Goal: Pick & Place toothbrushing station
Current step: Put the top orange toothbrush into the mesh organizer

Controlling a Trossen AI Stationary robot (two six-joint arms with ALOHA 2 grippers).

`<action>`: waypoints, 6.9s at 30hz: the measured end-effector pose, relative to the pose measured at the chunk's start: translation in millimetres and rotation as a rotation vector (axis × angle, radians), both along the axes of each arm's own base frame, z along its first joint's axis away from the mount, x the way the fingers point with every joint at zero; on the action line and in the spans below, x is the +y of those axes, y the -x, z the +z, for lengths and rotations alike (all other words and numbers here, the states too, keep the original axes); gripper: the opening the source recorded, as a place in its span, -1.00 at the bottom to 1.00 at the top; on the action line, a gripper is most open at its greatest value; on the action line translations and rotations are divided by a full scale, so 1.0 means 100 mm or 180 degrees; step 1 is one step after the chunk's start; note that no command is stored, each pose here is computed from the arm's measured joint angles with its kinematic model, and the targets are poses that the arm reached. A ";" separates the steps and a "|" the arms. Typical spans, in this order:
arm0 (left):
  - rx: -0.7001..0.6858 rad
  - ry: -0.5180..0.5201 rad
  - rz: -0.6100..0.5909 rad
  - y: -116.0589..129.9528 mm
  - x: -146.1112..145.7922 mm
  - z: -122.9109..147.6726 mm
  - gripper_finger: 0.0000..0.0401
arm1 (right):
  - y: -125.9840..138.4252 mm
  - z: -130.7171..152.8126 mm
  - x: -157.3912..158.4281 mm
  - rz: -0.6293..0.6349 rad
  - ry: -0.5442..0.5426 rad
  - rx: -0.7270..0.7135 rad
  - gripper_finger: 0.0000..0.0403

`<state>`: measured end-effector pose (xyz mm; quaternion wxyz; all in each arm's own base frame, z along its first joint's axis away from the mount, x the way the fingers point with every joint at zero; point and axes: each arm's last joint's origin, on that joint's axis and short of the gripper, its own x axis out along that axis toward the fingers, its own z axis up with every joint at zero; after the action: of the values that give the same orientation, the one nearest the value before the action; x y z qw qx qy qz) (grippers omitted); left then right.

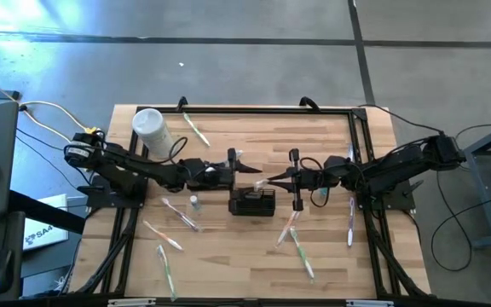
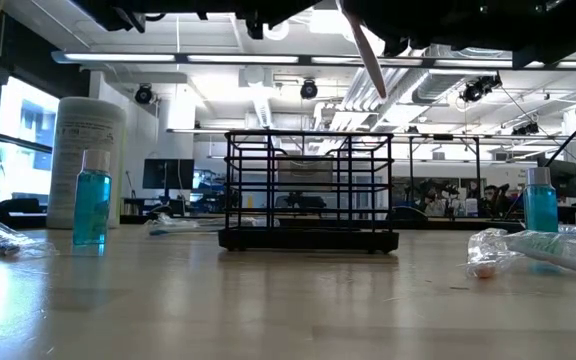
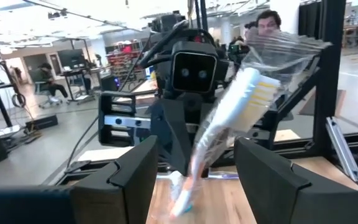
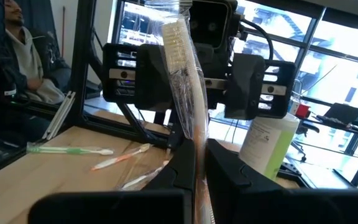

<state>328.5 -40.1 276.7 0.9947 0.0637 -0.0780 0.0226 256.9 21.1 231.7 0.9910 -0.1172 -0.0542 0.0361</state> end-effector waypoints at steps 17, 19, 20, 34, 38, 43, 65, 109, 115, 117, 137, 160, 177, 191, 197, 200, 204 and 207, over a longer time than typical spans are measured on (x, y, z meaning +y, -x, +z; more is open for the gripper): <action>0.0150 -0.0078 0.0014 -0.25 -0.04 -0.07 0.03 | -0.01 -0.04 -0.05 -0.0066 -0.0017 0.0122 -0.95; 0.0145 -0.0113 0.0023 -0.25 -0.04 -0.06 0.03 | -0.01 -0.04 -0.05 -0.0067 -0.0017 0.0131 -0.95; 0.0170 -0.0118 0.0024 -0.25 -0.04 -0.07 0.03 | -0.01 -0.04 -0.05 -0.0066 -0.0015 0.0137 -0.95; 0.0365 -0.0294 0.0084 -0.19 -0.03 -0.03 0.03 | -0.01 -0.05 -0.05 -0.0067 -0.0007 0.0183 -0.94; 0.0465 -0.0442 0.0261 -0.19 -0.01 -0.06 0.03 | -0.01 -0.05 -0.05 -0.0068 0.0004 0.0183 -0.94; 0.0483 -0.0574 0.0248 -0.19 -0.06 -0.06 -0.02 | -0.01 -0.05 -0.05 -0.0070 0.0004 0.0183 -0.94; 0.0397 -0.0792 0.0231 -0.08 -0.23 0.06 -0.79 | -0.01 -0.05 -0.04 -0.0033 0.0002 0.0184 -0.94; 0.1643 0.0614 0.0727 0.67 -0.14 0.64 -0.95 | 0.17 0.08 0.10 -0.0799 0.0000 0.0272 0.40; 0.1655 0.0706 0.0737 0.61 -0.13 0.60 -0.95 | 0.17 0.07 0.12 -0.0653 -0.0021 0.0289 0.40; 0.1652 0.0789 0.0796 0.61 -0.09 0.60 -0.95 | 0.17 0.07 0.12 -0.0608 -0.0023 0.0287 0.40; 0.2077 0.0986 0.1029 0.23 0.02 0.16 -0.95 | 0.17 0.05 0.14 -0.0443 -0.0017 0.0365 0.40; 0.1856 0.1154 0.0989 0.28 0.02 -0.32 -0.95 | 0.17 0.03 0.14 -0.0444 0.0008 0.0424 0.40; 0.2028 0.1087 0.0933 0.29 0.02 -0.37 -0.95 | 0.17 0.04 0.14 -0.0443 0.0003 0.0398 0.40; 0.2085 0.1126 0.0986 0.30 0.02 -0.39 -0.74 | 0.17 0.04 0.14 -0.0442 0.0003 0.0399 0.40; 0.2072 0.1132 0.0975 0.29 0.02 -0.39 -0.63 | 0.17 0.04 0.14 -0.0443 0.0003 0.0399 0.40; 0.2062 0.1135 0.0973 0.29 0.02 -0.39 -0.59 | 0.17 0.04 0.14 -0.0442 0.0002 0.0399 0.40; 0.2032 0.1145 0.0965 0.29 0.02 -0.38 -0.48 | 0.17 0.04 0.14 -0.0443 0.0002 0.0401 0.40; 0.2003 0.1150 0.0956 0.28 0.02 -0.37 -0.34 | 0.17 0.04 0.14 -0.0443 0.0004 0.0403 0.40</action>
<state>300.3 -38.2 239.3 0.9508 -0.0979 0.2463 0.1606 240.2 34.7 235.4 0.9924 -0.1189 0.0168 -0.0255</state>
